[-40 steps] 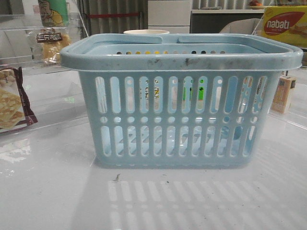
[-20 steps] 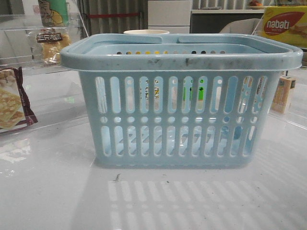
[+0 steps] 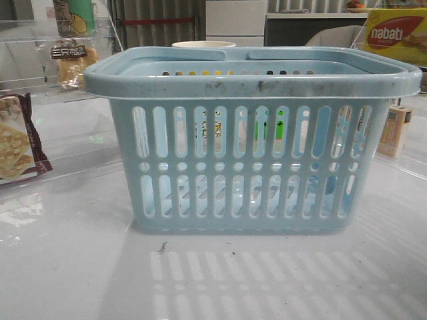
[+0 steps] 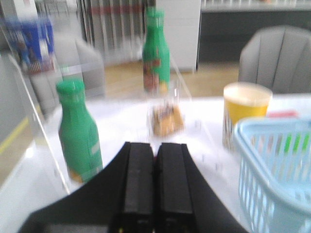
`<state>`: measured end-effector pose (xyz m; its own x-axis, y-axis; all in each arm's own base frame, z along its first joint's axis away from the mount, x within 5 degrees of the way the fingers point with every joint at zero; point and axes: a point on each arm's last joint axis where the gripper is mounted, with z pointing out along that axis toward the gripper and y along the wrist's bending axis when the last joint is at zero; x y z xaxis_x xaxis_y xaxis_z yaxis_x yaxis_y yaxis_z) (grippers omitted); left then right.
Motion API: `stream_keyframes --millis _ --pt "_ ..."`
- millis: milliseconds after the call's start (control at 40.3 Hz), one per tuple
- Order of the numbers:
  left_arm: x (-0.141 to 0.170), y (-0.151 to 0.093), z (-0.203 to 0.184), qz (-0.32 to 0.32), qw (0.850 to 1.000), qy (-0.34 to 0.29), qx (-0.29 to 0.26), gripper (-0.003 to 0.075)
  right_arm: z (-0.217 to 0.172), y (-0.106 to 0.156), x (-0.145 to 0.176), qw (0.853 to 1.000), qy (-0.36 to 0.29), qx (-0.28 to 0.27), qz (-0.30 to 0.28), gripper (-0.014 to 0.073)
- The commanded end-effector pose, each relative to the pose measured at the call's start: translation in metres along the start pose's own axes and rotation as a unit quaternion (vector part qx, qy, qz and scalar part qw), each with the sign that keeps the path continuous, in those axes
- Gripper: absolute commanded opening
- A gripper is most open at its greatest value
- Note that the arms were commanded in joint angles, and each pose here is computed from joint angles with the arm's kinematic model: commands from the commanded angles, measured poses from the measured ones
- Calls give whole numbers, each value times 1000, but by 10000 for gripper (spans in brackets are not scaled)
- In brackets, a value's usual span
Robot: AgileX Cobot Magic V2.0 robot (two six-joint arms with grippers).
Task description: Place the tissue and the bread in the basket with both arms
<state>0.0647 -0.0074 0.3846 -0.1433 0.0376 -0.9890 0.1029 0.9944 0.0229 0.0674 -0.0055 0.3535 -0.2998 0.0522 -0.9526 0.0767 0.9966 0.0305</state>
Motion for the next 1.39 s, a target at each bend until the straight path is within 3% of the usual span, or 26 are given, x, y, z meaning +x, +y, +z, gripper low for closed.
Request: stream_keyframes --millis 0,248,521,645,793,843,1116,1364 --pt "-4 0 13 -7 1000 25 3 90 11 0 -7 999 31 8 -8 66" --pt "5 1 36 -9 996 94 6 90 35 -3 5 989 140 31 -28 66" --pt "12 1 53 -9 990 138 8 101 51 -6 18 981 181 43 -47 75" --pt "13 1 57 1 989 145 10 237 54 -5 24 981 182 40 -48 198" --pt "14 -5 60 8 988 151 35 513 59 -4 28 985 161 31 -45 471" --pt "14 -9 60 12 987 151 49 538 61 -3 29 986 160 28 -41 505" --pt "19 -33 57 44 977 152 142 484 89 -9 16 983 176 52 -32 507" --pt "19 -38 56 50 974 151 162 420 140 -30 -23 976 197 96 -8 507"
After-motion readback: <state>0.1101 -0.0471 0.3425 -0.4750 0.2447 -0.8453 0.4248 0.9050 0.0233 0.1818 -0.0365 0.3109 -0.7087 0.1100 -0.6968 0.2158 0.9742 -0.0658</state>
